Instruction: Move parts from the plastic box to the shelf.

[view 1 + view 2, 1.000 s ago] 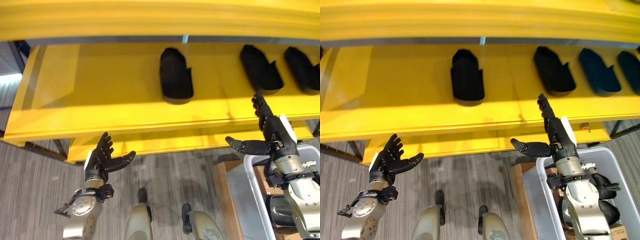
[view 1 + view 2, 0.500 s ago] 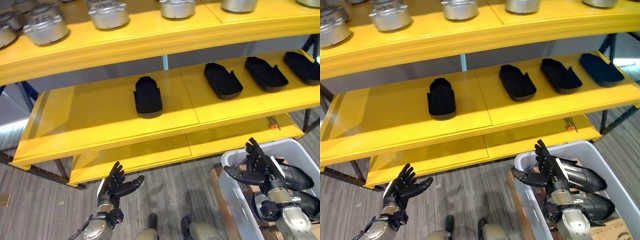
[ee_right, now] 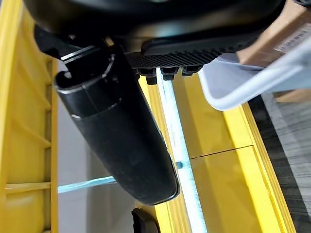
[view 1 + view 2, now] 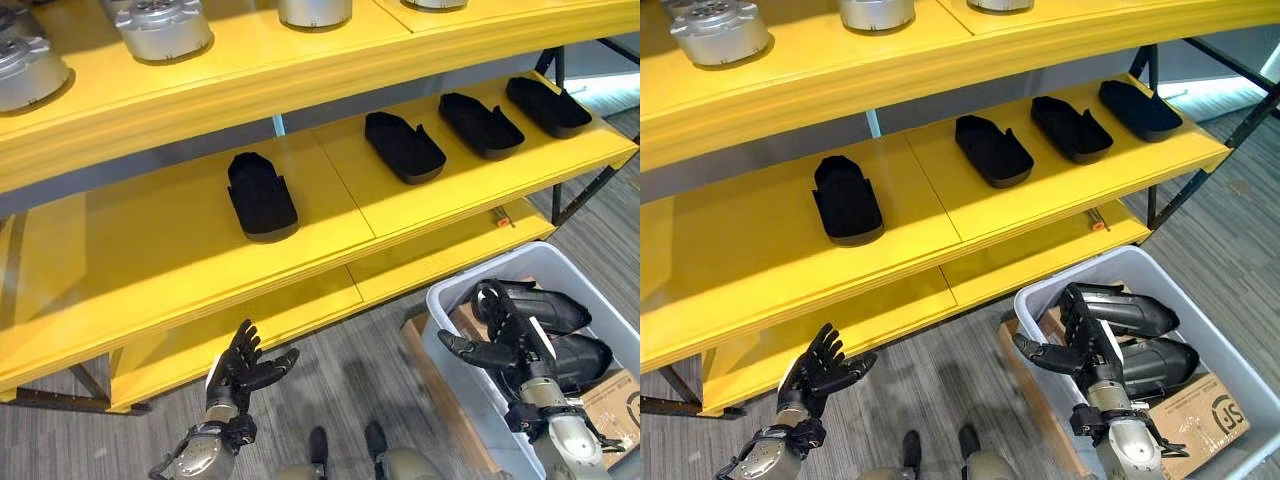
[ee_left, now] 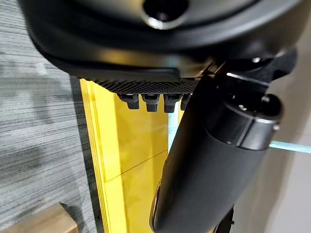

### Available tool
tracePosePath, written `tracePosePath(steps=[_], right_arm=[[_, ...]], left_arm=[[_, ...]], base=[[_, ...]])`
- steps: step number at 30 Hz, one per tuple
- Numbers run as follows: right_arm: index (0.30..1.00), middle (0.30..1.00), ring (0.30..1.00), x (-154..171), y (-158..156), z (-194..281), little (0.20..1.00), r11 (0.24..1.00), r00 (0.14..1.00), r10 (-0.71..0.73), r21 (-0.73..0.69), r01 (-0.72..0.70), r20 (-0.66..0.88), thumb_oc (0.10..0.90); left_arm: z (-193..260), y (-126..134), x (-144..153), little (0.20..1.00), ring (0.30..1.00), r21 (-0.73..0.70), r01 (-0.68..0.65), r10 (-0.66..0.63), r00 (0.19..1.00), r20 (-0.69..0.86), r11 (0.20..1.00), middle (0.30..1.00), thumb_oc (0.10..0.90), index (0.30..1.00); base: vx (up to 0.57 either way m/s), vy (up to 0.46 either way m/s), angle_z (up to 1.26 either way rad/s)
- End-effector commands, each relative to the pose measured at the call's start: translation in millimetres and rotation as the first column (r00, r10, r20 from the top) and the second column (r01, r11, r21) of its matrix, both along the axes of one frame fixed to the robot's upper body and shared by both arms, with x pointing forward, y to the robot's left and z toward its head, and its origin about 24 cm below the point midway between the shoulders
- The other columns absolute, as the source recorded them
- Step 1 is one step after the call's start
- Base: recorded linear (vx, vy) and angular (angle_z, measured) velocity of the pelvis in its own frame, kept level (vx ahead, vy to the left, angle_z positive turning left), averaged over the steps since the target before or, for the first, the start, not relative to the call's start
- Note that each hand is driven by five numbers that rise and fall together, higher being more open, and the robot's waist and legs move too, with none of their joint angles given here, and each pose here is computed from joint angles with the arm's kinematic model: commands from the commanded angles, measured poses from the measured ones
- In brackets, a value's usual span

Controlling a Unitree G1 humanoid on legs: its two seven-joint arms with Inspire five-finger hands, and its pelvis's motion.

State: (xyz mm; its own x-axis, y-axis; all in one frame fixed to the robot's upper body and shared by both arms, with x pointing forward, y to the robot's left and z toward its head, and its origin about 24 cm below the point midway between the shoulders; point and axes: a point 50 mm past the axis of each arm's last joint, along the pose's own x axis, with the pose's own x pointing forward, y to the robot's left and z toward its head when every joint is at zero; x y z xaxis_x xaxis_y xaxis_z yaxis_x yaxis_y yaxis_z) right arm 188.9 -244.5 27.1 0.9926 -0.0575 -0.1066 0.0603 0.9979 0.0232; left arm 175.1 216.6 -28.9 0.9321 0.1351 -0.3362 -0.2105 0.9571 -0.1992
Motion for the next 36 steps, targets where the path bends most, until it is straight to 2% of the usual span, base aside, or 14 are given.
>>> tracePosePath(steps=[1,6,9,11,17,36], right_arm=[[1.0,1.0,1.0,15,0,34,1.0,0.999,0.977,-0.017,0.035,0.009,0.215,0.9],[1.0,1.0,1.0,14,3,31,1.0,0.998,0.977,-0.027,0.058,0.015,0.211,0.9],[1.0,1.0,1.0,18,10,31,1.0,0.997,0.975,-0.018,0.077,0.001,0.222,0.9],[1.0,1.0,1.0,22,15,31,1.0,0.998,0.976,0.012,0.064,-0.026,0.215,0.9],[1.0,1.0,1.0,22,15,32,1.0,0.999,0.98,0.034,0.017,-0.038,0.198,0.9],[1.0,1.0,1.0,13,-1,40,1.0,1.0,0.978,-0.004,-0.016,0.007,0.207,0.9]], left_arm=[[44,21,18,1.0,1.0,0.094,-0.023,0.001,0.972,0.234,0.995,1.0,0.9,1.0],[48,25,26,1.0,1.0,0.147,-0.019,-0.016,0.971,0.239,0.989,1.0,0.9,1.0],[52,33,26,1.0,1.0,0.185,-0.066,0.018,0.968,0.25,0.98,1.0,0.9,1.0],[49,41,13,1.0,1.0,0.179,-0.109,0.065,0.97,0.234,0.978,1.0,0.9,1.0],[43,43,3,1.0,1.0,0.171,-0.116,0.08,0.976,0.203,0.979,1.0,0.9,1.0],[37,30,-2,1.0,1.0,0.124,-0.096,0.073,0.982,0.177,0.988,1.0,0.9,1.0]], base=[[0.0,0.177,-0.42],[-0.01,0.117,-0.25],[-0.02,0.156,-1.14],[0.11,0.075,-1.93],[0.11,-0.096,-1.1],[0.11,-0.131,0.1]])
